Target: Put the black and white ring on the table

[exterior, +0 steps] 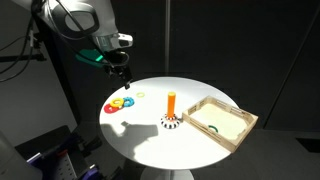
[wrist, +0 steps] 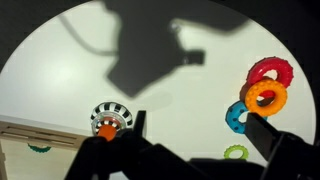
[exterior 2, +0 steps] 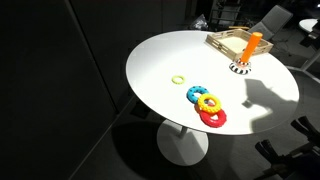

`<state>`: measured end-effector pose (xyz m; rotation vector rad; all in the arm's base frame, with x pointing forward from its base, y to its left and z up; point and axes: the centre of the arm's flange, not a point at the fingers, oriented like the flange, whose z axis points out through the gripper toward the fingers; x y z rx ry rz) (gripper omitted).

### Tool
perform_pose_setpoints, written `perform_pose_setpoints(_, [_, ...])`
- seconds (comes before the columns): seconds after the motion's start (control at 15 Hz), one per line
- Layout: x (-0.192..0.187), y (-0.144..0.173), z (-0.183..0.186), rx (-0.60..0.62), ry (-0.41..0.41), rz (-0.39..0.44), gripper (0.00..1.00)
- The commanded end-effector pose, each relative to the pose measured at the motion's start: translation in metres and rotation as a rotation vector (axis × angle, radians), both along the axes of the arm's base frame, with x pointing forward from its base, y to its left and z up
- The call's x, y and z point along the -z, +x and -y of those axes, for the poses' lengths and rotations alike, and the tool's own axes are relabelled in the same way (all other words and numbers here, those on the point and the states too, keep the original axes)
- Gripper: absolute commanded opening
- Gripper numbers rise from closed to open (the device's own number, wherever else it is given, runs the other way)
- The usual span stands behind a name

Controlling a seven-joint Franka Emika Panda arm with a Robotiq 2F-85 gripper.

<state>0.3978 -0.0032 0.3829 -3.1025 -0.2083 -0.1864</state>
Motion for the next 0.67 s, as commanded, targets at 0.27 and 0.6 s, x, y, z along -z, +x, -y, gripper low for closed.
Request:
perform_pose_setpoints(0.27, [0.044, 0.051, 0.035, 0.11, -0.08, 0.011, 1.0])
perform_pose_setpoints(0.6, [0.067, 0.066, 0.067, 0.178, -0.083, 0.015, 1.0])
